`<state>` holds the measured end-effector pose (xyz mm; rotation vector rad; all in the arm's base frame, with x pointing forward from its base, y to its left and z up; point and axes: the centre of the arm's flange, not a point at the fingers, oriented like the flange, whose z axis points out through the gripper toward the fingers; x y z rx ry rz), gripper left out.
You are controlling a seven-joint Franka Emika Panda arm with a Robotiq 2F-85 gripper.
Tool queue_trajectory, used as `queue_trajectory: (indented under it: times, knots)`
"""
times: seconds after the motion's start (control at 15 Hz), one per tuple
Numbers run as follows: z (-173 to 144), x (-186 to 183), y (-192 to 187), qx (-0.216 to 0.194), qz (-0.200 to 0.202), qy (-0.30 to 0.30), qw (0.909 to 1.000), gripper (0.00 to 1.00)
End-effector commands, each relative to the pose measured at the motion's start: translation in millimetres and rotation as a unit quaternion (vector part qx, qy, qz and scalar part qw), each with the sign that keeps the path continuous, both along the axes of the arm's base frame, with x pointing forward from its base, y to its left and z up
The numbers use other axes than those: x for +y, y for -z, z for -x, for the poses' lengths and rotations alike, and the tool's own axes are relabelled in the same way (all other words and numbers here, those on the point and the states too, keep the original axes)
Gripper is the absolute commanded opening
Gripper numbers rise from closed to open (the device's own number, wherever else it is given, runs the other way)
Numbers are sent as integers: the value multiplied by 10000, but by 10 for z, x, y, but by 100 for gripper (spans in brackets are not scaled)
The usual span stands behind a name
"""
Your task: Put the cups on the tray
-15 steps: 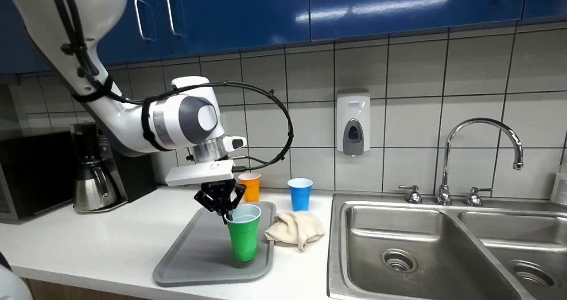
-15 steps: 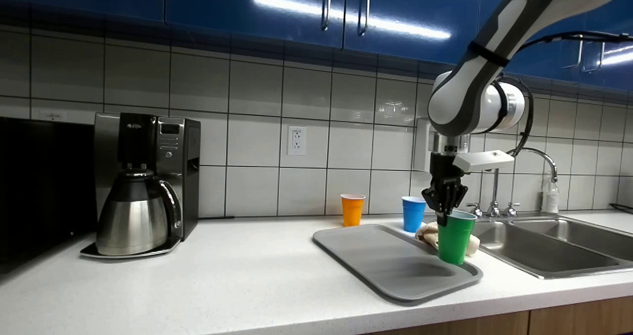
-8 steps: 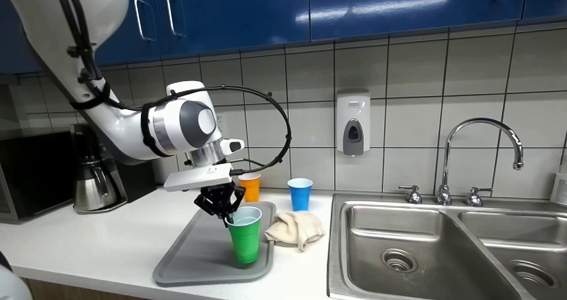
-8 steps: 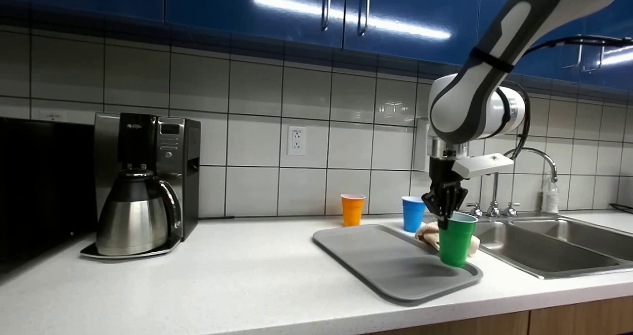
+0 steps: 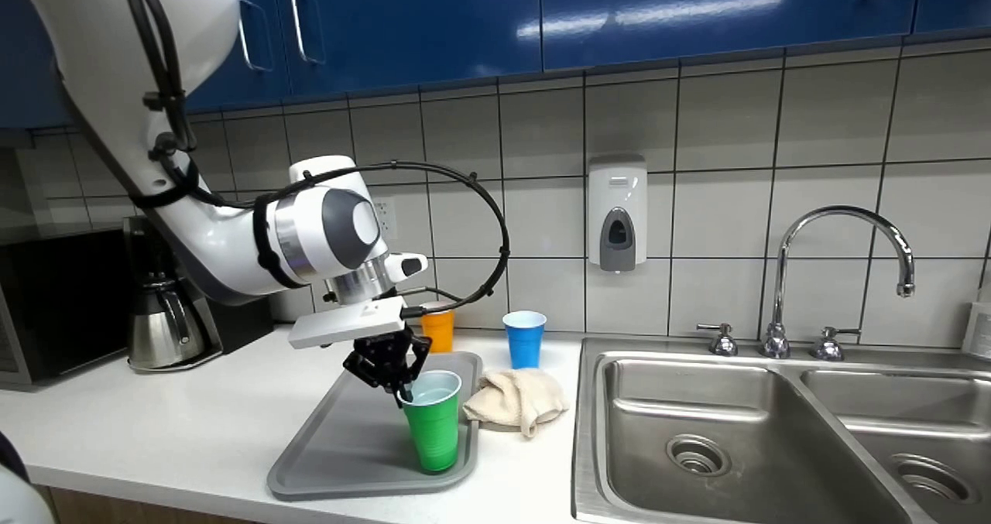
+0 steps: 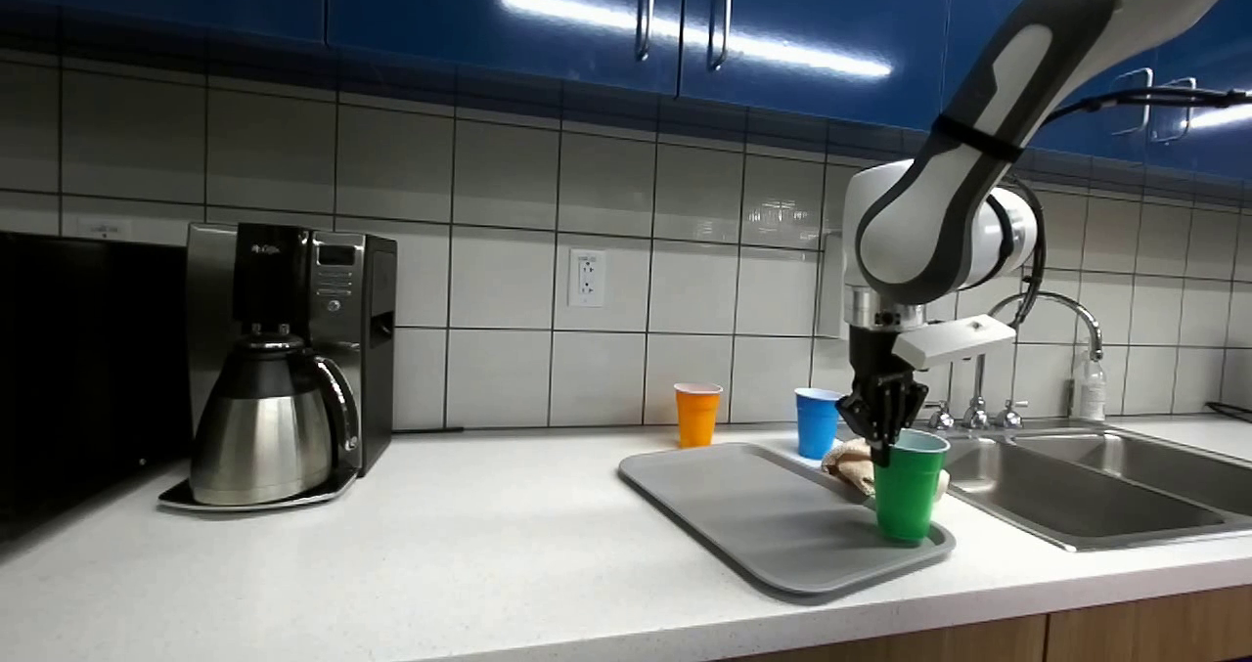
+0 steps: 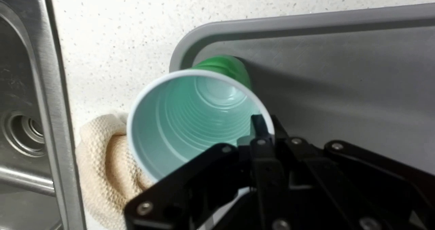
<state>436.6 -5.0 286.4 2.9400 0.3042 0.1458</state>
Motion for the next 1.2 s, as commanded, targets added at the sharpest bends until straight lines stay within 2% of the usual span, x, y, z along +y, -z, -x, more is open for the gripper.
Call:
queue_trajectory:
  times: [0.0, 0.13, 0.2, 0.27, 0.33, 0.87, 0.93, 1.13]
  knots:
    - [-18, -5, 72, -67, 66, 105, 9999, 1]
    - [-19, -7, 91, -48, 62, 140, 9999, 4]
    - [-21, -6, 86, -25, 70, 179, 9998, 30]
    - [-21, -5, 80, -26, 67, 196, 9998, 31]
    - [-24, -4, 63, -34, 57, 221, 9997, 36]
    - [-99, 0, -200, -214, -13, 238, 9995, 96]
    - [-113, 1, -243, -256, -23, 238, 9994, 100]
    - [-178, -1, -376, -412, -73, 304, 9987, 100]
